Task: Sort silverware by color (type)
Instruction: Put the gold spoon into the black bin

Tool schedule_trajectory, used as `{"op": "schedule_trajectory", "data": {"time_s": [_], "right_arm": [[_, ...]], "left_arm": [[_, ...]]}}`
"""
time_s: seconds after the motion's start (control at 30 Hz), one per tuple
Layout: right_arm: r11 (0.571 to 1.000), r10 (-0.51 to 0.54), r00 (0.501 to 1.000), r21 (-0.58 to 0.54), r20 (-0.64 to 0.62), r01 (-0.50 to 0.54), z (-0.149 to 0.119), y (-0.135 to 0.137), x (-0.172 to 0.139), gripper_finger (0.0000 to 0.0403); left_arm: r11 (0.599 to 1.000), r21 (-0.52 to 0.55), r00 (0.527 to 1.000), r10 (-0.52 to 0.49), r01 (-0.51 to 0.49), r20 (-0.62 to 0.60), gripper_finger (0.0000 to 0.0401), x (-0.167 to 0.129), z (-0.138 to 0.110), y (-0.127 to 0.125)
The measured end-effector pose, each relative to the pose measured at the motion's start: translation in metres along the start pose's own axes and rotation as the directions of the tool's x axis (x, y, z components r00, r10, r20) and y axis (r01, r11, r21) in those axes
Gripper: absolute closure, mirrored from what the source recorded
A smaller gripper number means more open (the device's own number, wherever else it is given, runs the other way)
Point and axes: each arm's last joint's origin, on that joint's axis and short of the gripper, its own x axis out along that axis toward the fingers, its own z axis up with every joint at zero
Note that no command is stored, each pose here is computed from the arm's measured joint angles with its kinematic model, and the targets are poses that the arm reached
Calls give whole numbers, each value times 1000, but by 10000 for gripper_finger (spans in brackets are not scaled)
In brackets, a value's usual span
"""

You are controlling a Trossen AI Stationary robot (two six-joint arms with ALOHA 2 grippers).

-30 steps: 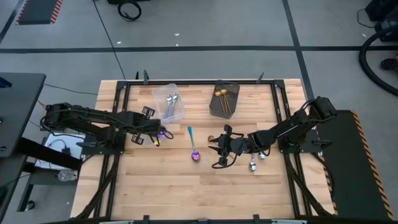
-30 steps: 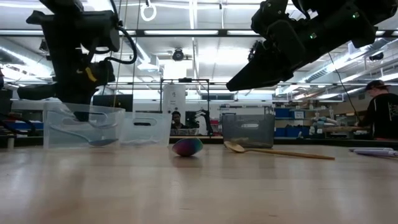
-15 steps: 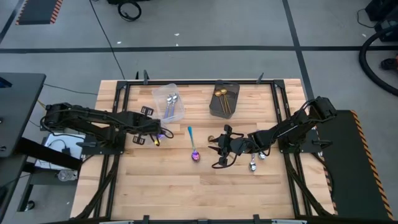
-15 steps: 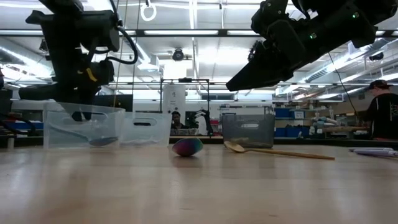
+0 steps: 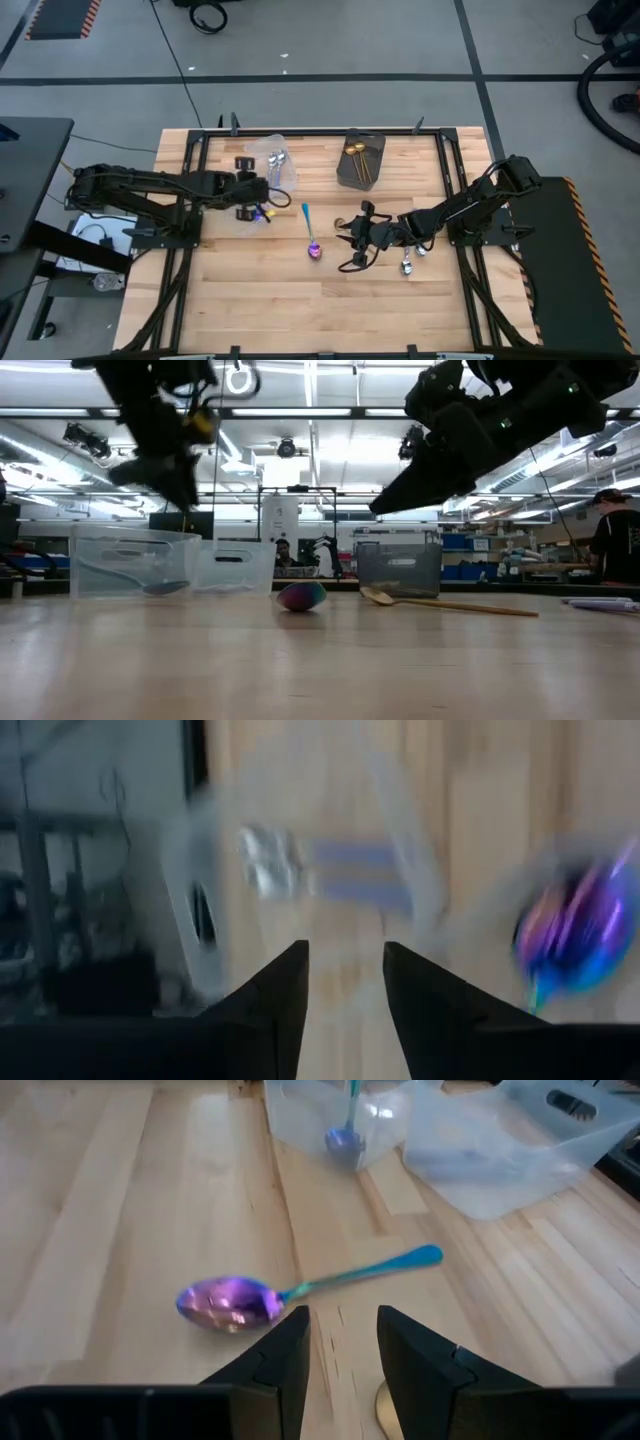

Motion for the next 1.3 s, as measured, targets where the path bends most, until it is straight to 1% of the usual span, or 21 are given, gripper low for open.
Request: {"op": "schedule_trajectory", "data": {"time_s": [0.1, 0.23, 0.3, 0.4, 0.57, 0.6, 0.67, 0.73, 0.87, 1.0, 1.13, 1.2, 1.3], "right_arm": [[1000, -11, 999, 3, -49, 11, -5, -1, 0, 274], [999, -34, 992, 32, -118, 38, -11, -7, 2, 274], [998, -44, 989, 35, -140, 49, -13, -10, 2, 274], [999, -36, 986, 33, -165, 42, -15, -11, 2, 271], [998, -40, 979, 37, -198, 48, -19, -11, 1, 252], [998, -43, 978, 34, -205, 51, -20, -11, 2, 247], [998, -46, 975, 28, -217, 54, -23, -11, 4, 237], [997, -52, 972, 35, -231, 62, -28, -11, 10, 229], [996, -76, 958, 30, -278, 88, -38, -15, 18, 225], [992, -95, 949, 54, -302, 117, -41, -20, 22, 229], [991, -83, 939, 75, -334, 114, -45, -23, 23, 233], [990, -70, 935, 92, -349, 109, -46, -24, 24, 234], [990, -74, 925, 86, -372, 114, -48, -24, 23, 236]], "left_arm": [[999, -10, 989, -42, 44, 138, 264, -8, 16, 4], [992, -56, 946, -87, 110, 312, 264, -12, 33, 4], [988, -76, 926, -96, 133, 364, 264, -14, 38, 4], [978, -139, 902, -83, 156, 425, 264, -18, 44, 4], [955, -221, 863, -63, 198, 501, 264, -25, 52, 2], [949, -230, 853, -69, 217, 518, 264, -27, 53, 1], [936, -209, 821, -123, 282, 557, 264, -30, 56, -3], [924, -173, 790, -181, 340, 586, 264, -32, 60, -10], [911, -137, 762, -234, 389, 604, 264, -38, 66, -27], [908, -78, 749, -288, 412, 597, 264, -42, 69, -46], [889, -64, 731, -330, 453, 597, 264, -45, 73, -63], [882, -53, 731, -353, 468, 584, 264, -46, 74, -73], [872, -37, 722, -381, 489, 577, 264, -46, 77, -86]]}}
